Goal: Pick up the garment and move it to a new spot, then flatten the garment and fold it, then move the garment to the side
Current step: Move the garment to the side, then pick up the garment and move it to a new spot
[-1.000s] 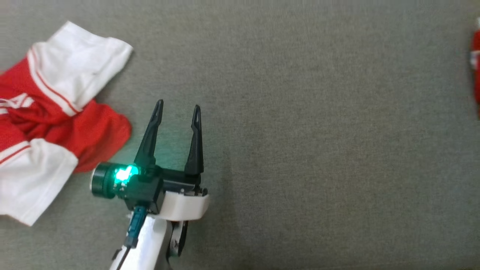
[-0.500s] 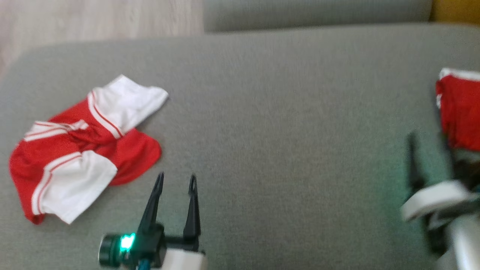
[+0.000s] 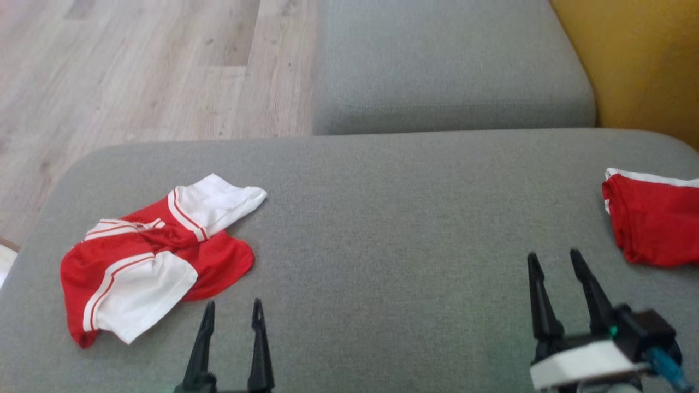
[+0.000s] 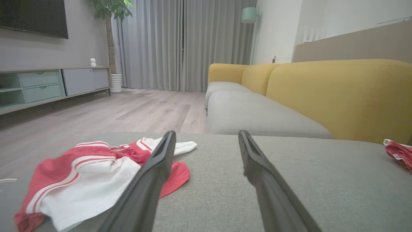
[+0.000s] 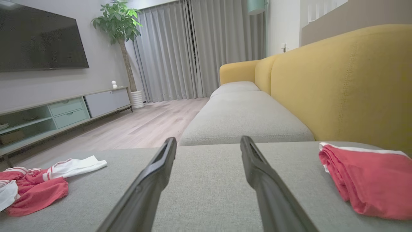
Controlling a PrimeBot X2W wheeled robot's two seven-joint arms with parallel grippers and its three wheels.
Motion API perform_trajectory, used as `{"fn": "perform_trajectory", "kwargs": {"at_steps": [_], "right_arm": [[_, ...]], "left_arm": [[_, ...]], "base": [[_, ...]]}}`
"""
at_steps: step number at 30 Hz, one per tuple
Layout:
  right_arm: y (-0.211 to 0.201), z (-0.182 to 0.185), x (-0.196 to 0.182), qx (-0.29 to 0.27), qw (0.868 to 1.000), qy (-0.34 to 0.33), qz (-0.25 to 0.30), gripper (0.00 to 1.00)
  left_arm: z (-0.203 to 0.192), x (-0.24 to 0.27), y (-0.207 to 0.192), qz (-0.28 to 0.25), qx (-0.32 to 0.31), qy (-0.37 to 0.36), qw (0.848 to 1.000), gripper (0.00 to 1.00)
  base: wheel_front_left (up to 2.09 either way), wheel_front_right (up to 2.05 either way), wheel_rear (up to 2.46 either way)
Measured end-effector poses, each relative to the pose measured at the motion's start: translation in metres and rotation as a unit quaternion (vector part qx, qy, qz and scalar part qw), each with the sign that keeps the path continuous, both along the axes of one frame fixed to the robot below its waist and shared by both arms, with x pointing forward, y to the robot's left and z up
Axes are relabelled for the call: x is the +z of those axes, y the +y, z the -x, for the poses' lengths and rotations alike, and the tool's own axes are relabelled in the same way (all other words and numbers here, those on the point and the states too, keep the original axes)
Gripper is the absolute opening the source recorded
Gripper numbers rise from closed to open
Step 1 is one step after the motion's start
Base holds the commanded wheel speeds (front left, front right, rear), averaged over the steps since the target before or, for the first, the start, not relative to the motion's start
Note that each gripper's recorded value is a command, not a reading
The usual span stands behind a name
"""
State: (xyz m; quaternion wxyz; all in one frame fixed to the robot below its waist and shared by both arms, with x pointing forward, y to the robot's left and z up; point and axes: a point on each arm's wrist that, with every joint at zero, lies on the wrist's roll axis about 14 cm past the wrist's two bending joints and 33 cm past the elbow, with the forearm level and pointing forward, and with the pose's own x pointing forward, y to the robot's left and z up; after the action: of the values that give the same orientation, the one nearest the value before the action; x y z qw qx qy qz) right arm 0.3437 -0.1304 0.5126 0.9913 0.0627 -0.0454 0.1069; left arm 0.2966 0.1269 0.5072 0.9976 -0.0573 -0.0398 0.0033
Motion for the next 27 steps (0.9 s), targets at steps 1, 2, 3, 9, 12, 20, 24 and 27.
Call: {"fn": "perform_trajectory", "kwargs": {"at_steps": [1,2,3,9,12,20,24,27], "right_arm": [[-0.001,0.004,0.001,-0.001,1.000,-0.002,-0.003,1.00],[-0.001,0.009,-0.001,-0.003,1.000,0.001,-0.005,1.00],[-0.002,0.015,-0.005,-0.004,1.000,0.006,-0.006,1.00],[-0.005,0.049,-0.040,-0.006,0.998,0.058,0.004,1.00],[-0.008,0.052,-0.042,-0.011,0.998,0.061,0.005,1.00],[-0.011,0.050,-0.039,-0.015,0.998,0.054,0.009,1.00],[-0.010,0.050,-0.038,-0.014,0.998,0.053,0.010,1.00],[-0.010,0.050,-0.038,-0.013,0.998,0.053,0.010,1.00]], "left_arm": [[0.003,0.001,0.002,0.001,0.005,-0.001,1.000,1.00],[0.007,0.001,0.003,0.002,0.007,-0.002,1.000,1.00],[0.010,0.002,0.004,0.004,0.007,-0.004,1.000,1.00],[0.029,-0.005,0.005,0.003,0.007,0.003,1.000,1.00],[0.033,-0.008,0.008,-0.001,0.007,0.007,1.000,1.00],[0.034,-0.011,0.012,-0.004,0.009,0.009,1.000,1.00],[0.035,-0.012,0.014,-0.005,0.012,0.010,1.000,1.00],[0.035,-0.013,0.015,-0.006,0.013,0.011,1.000,1.00]], "base": [[0.00,0.00,0.00],[0.00,0.00,0.00],[0.00,0.00,0.00],[0.00,0.00,0.00],[0.00,0.00,0.00],[0.00,0.00,0.00],[0.00,0.00,0.00],[0.00,0.00,0.00]]}}
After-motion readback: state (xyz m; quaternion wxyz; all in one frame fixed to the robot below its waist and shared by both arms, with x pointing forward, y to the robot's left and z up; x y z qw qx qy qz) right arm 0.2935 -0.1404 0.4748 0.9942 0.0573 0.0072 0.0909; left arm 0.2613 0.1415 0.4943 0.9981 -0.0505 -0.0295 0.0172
